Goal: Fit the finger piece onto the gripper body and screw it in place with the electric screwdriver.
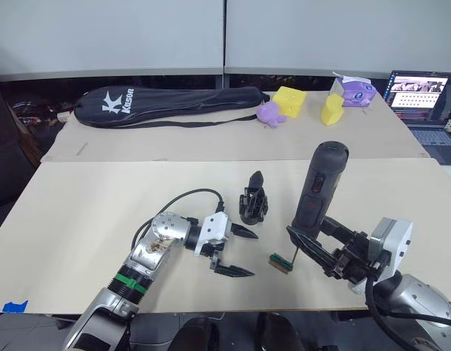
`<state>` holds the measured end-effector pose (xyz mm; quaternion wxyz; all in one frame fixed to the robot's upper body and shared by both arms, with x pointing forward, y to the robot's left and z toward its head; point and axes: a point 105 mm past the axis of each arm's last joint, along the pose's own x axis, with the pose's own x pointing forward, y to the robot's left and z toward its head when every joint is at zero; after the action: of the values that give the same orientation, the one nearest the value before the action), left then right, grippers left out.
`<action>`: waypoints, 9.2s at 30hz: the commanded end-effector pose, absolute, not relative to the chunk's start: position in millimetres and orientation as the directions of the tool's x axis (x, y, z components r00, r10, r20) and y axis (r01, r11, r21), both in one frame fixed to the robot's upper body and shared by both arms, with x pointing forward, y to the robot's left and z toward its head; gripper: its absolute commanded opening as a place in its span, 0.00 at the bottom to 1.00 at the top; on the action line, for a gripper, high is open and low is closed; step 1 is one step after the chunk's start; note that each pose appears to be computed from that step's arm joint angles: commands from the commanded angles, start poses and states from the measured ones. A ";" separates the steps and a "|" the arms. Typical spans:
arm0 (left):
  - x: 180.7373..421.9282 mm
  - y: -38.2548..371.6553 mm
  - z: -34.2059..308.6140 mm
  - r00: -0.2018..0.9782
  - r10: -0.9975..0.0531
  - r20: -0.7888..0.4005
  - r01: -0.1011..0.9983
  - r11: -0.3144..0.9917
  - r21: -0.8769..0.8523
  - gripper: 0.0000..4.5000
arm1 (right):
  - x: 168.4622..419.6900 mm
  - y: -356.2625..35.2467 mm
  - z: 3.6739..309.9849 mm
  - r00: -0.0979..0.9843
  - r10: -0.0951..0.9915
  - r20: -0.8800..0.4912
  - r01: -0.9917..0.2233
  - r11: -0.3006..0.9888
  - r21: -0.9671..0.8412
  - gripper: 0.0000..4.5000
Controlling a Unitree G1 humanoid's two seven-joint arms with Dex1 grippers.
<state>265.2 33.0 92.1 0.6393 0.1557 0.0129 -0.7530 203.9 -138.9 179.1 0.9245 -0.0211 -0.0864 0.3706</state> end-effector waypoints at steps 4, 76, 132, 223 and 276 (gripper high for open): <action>266.7 31.3 102.4 -0.134 -0.960 -0.245 0.956 -0.190 0.225 1.00 | 199.3 -132.9 197.0 0.683 0.700 0.211 -0.685 0.713 -0.148 0.42; 270.4 58.6 104.2 -0.057 -0.966 -0.252 0.974 -0.109 0.197 1.00 | 184.1 -120.7 242.4 0.544 0.798 0.258 -0.781 0.594 -0.191 0.42; 338.0 62.5 119.5 0.128 -0.965 -0.227 0.951 0.054 0.306 1.00 | 273.8 -54.3 319.0 0.251 0.932 0.262 -0.914 0.317 -0.252 0.42; 349.3 48.6 119.9 0.138 -0.966 -0.219 0.939 0.057 0.340 1.00 | 293.3 -54.3 299.1 0.299 0.949 0.098 -0.924 0.314 -0.217 0.42; 351.5 51.1 122.0 0.153 -0.964 -0.216 0.935 0.071 0.346 1.00 | 301.0 -52.8 288.9 0.316 0.943 0.107 -0.918 0.332 -0.217 0.42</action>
<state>348.3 51.1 112.0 0.7303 0.1976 -0.0181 -0.6537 308.8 -51.5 269.6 0.8165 -0.0512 -0.0564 0.5724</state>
